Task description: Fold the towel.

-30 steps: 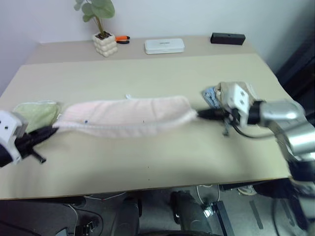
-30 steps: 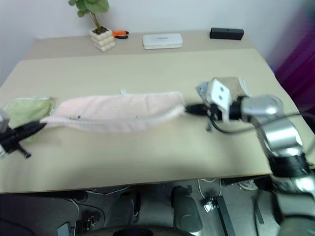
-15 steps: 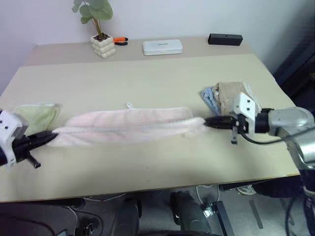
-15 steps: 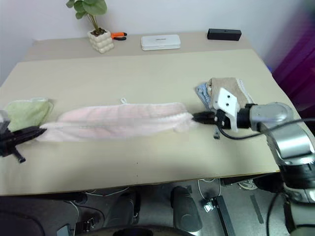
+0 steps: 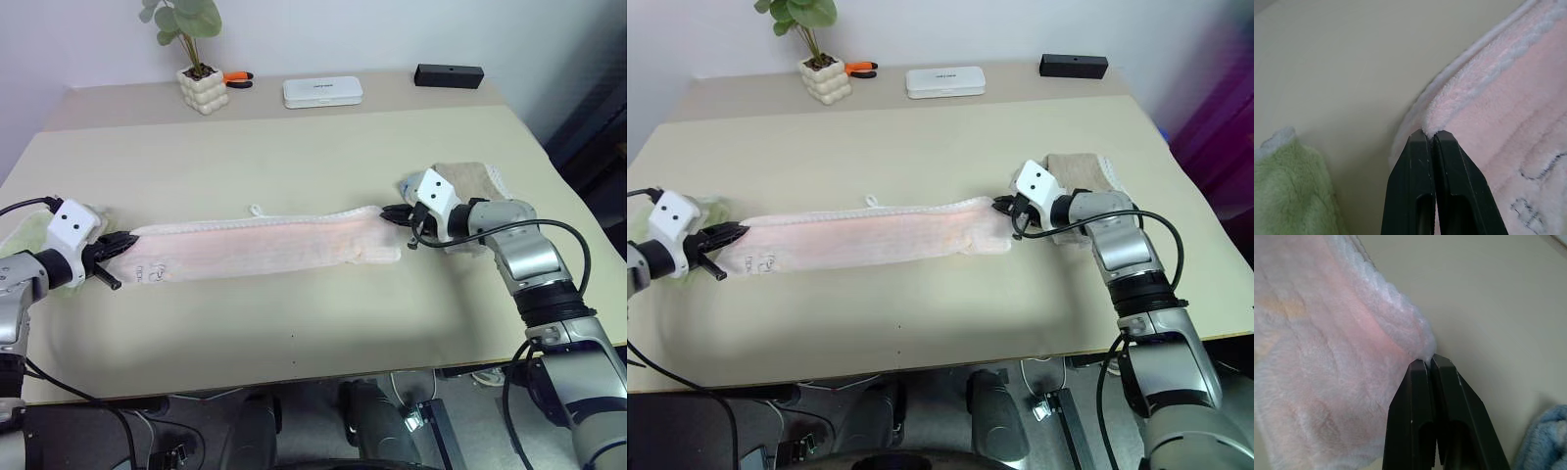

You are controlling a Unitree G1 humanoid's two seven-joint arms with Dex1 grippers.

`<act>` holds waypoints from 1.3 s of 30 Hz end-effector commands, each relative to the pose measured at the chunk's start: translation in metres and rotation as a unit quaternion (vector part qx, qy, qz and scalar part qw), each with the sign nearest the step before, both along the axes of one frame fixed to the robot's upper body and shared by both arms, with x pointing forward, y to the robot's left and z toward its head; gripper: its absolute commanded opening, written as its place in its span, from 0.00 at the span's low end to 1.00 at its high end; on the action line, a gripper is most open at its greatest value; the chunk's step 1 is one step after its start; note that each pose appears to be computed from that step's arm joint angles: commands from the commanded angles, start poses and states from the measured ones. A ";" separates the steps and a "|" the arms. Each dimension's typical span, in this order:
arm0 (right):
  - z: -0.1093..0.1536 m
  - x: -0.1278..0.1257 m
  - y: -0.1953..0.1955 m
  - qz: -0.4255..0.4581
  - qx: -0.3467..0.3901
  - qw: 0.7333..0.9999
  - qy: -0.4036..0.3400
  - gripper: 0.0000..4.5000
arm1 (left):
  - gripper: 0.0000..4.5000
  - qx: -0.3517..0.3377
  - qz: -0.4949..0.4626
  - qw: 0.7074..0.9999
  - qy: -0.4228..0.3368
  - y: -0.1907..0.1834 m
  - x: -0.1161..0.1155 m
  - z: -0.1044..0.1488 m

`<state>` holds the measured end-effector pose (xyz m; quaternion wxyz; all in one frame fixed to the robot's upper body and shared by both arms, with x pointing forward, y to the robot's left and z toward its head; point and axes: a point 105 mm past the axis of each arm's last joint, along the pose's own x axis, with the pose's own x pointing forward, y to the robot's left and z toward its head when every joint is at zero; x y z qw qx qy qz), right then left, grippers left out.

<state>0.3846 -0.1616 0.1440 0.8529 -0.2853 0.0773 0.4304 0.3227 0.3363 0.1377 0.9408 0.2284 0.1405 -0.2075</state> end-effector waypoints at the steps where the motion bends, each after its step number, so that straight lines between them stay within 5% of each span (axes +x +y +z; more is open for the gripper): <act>1: 0.013 0.006 0.000 -0.003 0.002 1.000 -0.028 0.00 | 0.00 0.002 0.002 1.000 -0.009 0.003 0.004 0.003; 4: 0.014 0.008 -0.001 -0.010 0.009 1.000 -0.025 0.00 | 0.13 -0.016 0.010 1.000 -0.001 0.005 0.004 0.001; 12: 0.030 0.011 -0.016 -0.050 0.011 0.997 -0.063 0.79 | 0.91 -0.030 0.072 0.995 -0.066 0.019 0.014 0.018; 18: 0.052 -0.001 -0.027 -0.071 0.029 0.992 -0.097 0.79 | 0.91 -0.090 0.096 0.983 -0.127 0.016 0.015 0.042; 22: 0.055 -0.042 -0.022 -0.048 0.083 0.994 -0.042 0.98 | 0.91 -0.123 0.106 0.974 -0.158 0.015 0.004 0.053; 29: 0.044 -0.079 -0.011 -0.069 0.156 0.985 0.037 0.99 | 0.91 -0.088 0.090 0.981 -0.150 0.004 -0.011 0.050; 33: 0.001 -0.127 0.008 -0.090 0.238 0.950 0.184 0.99 | 0.91 -0.060 0.080 0.988 -0.115 -0.005 -0.023 0.029; 35: 0.001 -0.130 0.010 -0.097 0.243 0.946 0.192 0.99 | 0.91 -0.060 0.081 0.988 -0.115 -0.006 -0.024 0.029; 39: -0.026 -0.136 0.018 -0.169 0.318 0.889 0.282 0.99 | 0.91 -0.049 0.020 0.988 -0.144 -0.036 -0.022 0.038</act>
